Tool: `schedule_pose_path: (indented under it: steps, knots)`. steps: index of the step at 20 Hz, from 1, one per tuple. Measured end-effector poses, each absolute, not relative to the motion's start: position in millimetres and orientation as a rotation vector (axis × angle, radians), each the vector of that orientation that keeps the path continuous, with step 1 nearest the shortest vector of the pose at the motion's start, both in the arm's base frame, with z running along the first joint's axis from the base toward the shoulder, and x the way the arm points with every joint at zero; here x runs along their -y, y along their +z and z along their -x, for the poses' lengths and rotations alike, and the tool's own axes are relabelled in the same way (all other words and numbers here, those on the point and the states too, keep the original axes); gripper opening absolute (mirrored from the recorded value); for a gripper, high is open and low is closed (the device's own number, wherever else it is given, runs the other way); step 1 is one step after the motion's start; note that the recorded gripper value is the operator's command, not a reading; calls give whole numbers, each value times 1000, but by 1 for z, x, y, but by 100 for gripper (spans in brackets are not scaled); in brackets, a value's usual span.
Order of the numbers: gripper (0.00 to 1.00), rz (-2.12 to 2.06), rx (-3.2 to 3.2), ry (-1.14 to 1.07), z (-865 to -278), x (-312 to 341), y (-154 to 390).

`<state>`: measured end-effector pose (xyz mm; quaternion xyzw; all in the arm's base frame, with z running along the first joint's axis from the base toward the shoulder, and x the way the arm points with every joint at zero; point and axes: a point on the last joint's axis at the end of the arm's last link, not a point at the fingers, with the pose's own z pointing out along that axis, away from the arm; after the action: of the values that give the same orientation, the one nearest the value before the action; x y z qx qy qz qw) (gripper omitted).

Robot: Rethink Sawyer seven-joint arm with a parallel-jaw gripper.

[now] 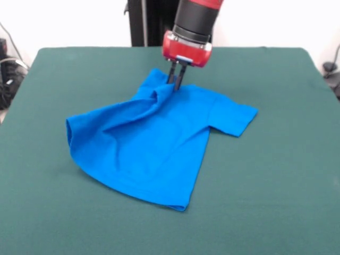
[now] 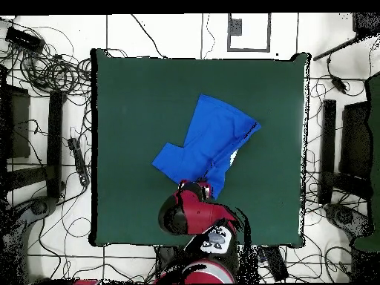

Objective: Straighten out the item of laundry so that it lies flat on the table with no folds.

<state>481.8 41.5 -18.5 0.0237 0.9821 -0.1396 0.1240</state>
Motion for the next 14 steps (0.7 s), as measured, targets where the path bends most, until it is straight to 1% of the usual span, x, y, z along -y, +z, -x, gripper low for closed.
schedule_pose_path:
  steps: [4,5,14]
  knots:
    - [0,-82,-2860,-407,-483,-41,-18]
    - [100,-81,-2855,-405,-484,-41,-18]
    - [100,-92,-2842,-402,-486,-41,-17]
